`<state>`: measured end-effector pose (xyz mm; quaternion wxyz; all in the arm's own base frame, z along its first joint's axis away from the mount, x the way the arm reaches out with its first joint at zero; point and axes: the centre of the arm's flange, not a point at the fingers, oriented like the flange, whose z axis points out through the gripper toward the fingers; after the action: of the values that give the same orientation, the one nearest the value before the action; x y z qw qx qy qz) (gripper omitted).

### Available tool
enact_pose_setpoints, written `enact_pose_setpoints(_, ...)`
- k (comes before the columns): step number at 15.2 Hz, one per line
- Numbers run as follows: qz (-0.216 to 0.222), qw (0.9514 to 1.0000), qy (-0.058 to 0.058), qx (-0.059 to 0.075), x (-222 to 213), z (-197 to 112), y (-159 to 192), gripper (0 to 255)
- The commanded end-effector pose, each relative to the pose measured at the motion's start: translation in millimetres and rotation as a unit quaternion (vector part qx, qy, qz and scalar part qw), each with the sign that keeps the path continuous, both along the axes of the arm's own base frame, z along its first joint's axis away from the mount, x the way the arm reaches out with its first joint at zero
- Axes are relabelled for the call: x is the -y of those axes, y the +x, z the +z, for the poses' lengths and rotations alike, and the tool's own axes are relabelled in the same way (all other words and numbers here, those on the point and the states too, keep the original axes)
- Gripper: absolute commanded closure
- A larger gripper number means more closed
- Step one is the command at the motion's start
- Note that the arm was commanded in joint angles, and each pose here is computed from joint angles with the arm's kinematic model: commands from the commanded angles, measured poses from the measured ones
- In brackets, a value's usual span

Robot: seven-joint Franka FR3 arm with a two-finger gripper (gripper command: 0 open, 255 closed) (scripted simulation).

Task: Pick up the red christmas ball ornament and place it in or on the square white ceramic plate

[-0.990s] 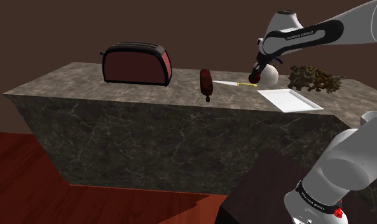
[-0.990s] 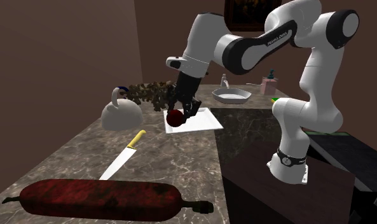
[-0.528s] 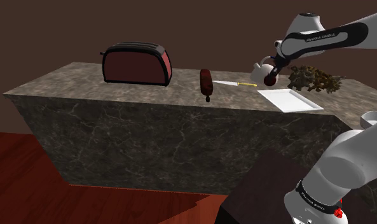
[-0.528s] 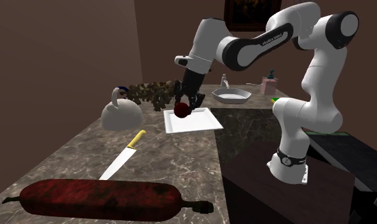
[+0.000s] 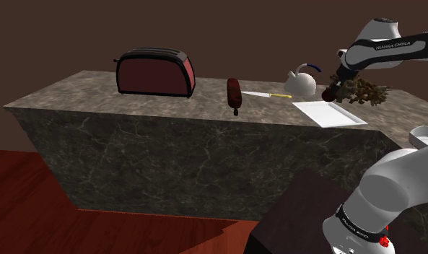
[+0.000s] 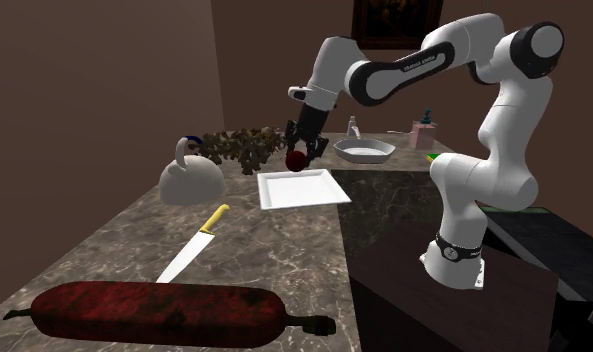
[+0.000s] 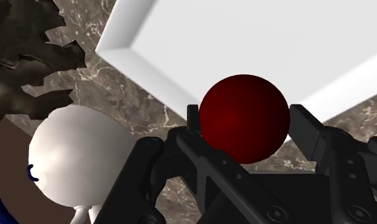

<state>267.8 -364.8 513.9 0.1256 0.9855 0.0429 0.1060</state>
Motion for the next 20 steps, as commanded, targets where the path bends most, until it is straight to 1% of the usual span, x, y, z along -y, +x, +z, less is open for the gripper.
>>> enact_pose_setpoints(1,0.001,1.0000,0.000,0.000,7.1,-6.0,-13.9,255)
enact_pose_setpoints(11,0.001,1.0000,0.000,0.000,7.1,-60.0,-13.9,255)
enact_pose_setpoints(16,0.001,1.0000,0.000,0.000,7.1,-60.0,-13.9,255)
enact_pose_setpoints(17,0.002,0.9988,-0.031,0.038,11.9,-43.0,-7.9,255)
enact_pose_setpoints(18,0.002,0.9988,-0.031,0.038,11.9,-43.0,-7.9,0)
enact_pose_setpoints(19,0.010,0.9971,0.066,-0.037,41.3,-25.1,25.1,0)
enact_pose_setpoints(20,0.018,0.9803,0.162,-0.112,72.5,-18.2,60.6,0)
